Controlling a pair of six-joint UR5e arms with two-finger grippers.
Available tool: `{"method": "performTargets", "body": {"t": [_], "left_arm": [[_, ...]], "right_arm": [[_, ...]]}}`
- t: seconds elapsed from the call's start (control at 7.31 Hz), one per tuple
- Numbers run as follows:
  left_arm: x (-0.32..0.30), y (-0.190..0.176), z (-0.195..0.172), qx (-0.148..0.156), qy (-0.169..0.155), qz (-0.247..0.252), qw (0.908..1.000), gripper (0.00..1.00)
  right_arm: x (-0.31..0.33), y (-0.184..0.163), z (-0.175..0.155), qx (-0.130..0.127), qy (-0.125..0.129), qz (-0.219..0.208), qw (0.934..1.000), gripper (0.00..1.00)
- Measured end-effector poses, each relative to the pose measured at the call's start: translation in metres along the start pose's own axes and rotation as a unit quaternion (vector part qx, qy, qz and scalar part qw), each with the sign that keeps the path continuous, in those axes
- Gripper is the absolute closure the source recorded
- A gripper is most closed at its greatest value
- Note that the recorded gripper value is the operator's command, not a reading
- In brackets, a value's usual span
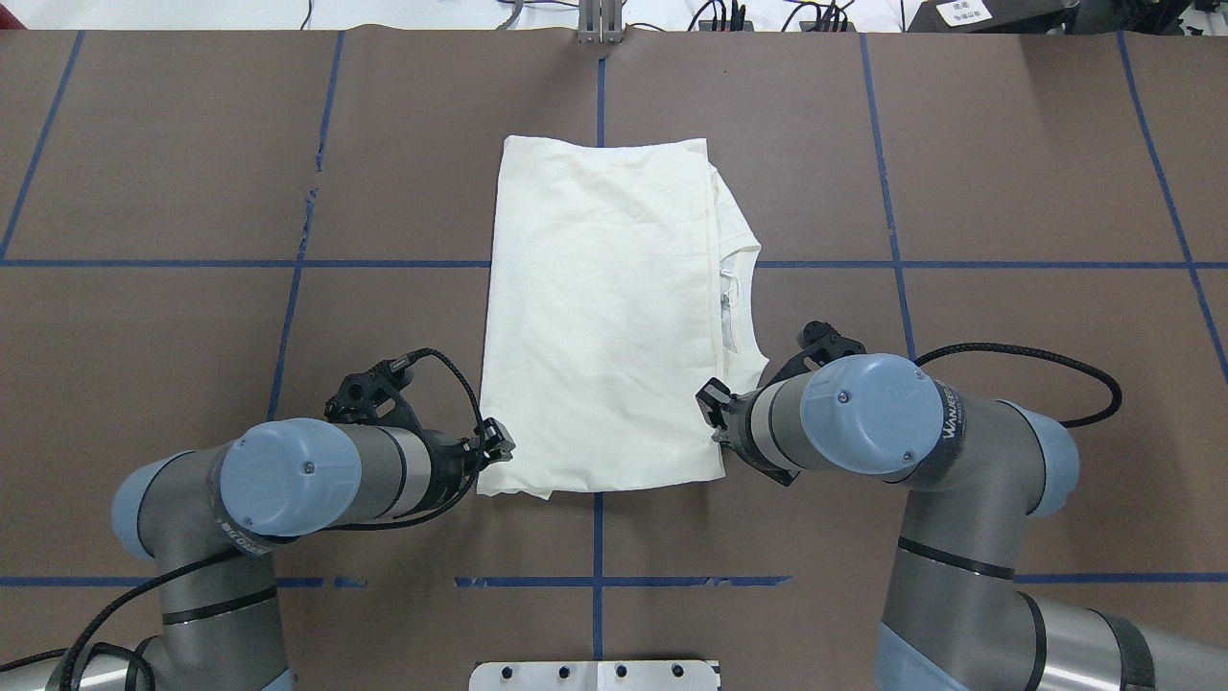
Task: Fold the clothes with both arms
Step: 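Grasp the shirt edges nearest the robot with both grippers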
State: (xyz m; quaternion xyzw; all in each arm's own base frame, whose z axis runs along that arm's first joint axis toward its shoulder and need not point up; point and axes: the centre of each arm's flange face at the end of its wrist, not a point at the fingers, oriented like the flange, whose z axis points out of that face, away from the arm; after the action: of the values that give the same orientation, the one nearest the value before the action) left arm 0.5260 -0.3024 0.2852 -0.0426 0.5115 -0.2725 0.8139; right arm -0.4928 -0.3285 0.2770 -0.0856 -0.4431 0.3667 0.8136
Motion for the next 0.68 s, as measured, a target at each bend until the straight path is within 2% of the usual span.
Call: {"method": "performTargets", "body": {"t": [0.14,0.41,0.68], "left_arm": [[-0.002,0.001,0.004,0.0,-0.004,0.001,1.0,0.42],[-0.005,0.004,0.012,0.001,-0.01,0.003,0.9999,0.53],[-0.008,0.011,0.019,0.006,-0.013,0.005,0.9999,0.86]], "right_arm": [[0.0,-0.002,0.001,0.002,0.0,-0.004,1.0,1.0],[0.0,-0.004,0.001,0.004,0.0,-0.007,1.0,1.0],[-0.001,-0.005,0.002,0.005,0.0,-0.008,1.0,1.0]]}}
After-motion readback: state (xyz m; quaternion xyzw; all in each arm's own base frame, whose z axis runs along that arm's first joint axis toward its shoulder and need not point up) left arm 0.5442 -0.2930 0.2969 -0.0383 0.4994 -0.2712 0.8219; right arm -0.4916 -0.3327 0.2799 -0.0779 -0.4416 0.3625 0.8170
